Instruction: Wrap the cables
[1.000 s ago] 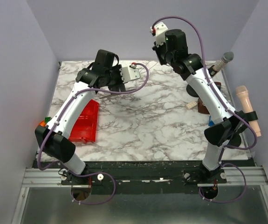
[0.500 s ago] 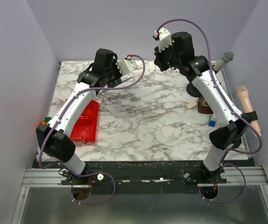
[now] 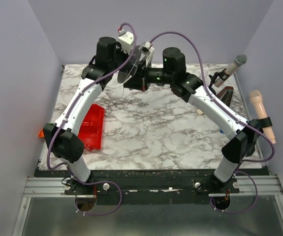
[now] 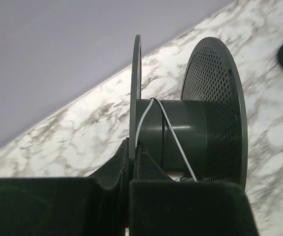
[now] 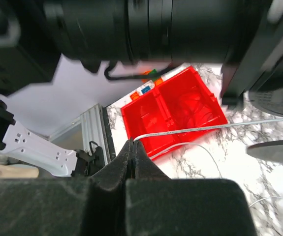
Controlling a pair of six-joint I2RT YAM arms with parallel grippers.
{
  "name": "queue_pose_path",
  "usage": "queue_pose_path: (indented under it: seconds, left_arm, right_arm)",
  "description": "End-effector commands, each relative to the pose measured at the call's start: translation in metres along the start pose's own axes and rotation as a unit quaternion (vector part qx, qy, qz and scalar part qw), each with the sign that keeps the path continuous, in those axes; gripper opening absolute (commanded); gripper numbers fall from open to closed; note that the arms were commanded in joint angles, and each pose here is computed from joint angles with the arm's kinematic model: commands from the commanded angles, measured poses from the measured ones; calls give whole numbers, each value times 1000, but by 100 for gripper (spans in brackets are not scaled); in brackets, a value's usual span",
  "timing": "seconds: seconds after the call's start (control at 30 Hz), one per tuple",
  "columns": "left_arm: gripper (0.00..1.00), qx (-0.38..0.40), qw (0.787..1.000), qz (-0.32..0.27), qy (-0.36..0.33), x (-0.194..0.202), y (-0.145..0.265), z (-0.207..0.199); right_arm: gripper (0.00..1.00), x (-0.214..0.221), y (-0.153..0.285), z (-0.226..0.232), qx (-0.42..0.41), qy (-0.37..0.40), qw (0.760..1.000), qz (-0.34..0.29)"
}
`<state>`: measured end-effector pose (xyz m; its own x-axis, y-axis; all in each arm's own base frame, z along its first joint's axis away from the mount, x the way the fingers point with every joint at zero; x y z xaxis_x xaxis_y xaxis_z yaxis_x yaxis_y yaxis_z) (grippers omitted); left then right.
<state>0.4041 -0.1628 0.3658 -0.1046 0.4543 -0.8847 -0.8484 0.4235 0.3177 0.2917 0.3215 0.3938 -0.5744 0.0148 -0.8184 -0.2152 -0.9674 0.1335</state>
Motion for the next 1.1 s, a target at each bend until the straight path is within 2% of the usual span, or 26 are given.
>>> queue_pose_path:
  seconds: [0.0,0.17,0.37,0.53,0.6,0.7,0.73,0.9,1.07]
  left_arm:
    - [0,12,980,-114,165,-55,17,35]
    - [0,32,966,-151,206,-79,41,52]
    - [0,54,954,-186,230,-103,72,66]
    - [0,86,949,-206,222,-121,104,63]
    - [0,97,948,-213,215,-127,116,60]
    - [0,103,950,-219,198,-133,130,58]
    - [0,103,951,-221,189,-135,135,57]
    - [0,110,956,-228,149,-142,159,53]
    - [0,121,955,-241,119,-152,182,50]
  right_arm:
    - [1,13,-24,-1,-19,-1,1000,-2]
    - [1,51,-37,-34,35,-20,999,7]
    - [1,72,-33,-52,49,-2,997,-66]
    - [8,91,-36,-72,65,27,994,-80]
    - [16,101,-36,-81,70,46,993,-88]
    - [43,110,-33,-86,61,91,989,-103]
    - [50,114,-31,-87,58,106,987,-106]
    - [59,129,-12,-85,59,169,979,-97]
    - [67,153,10,-96,116,185,973,-71]
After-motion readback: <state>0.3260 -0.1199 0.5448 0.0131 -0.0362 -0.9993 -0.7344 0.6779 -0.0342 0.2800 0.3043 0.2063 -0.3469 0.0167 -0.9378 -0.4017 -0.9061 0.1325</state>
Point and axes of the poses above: each gripper's point midway between its finger pads, its own y axis back along the fingers, its own z axis along the line the jaws close on, x = y × z, the point moved 8 cm from there along y, back along the fingers, and after that the axes turned 8 degrees about -y, right-handed, at the moved point
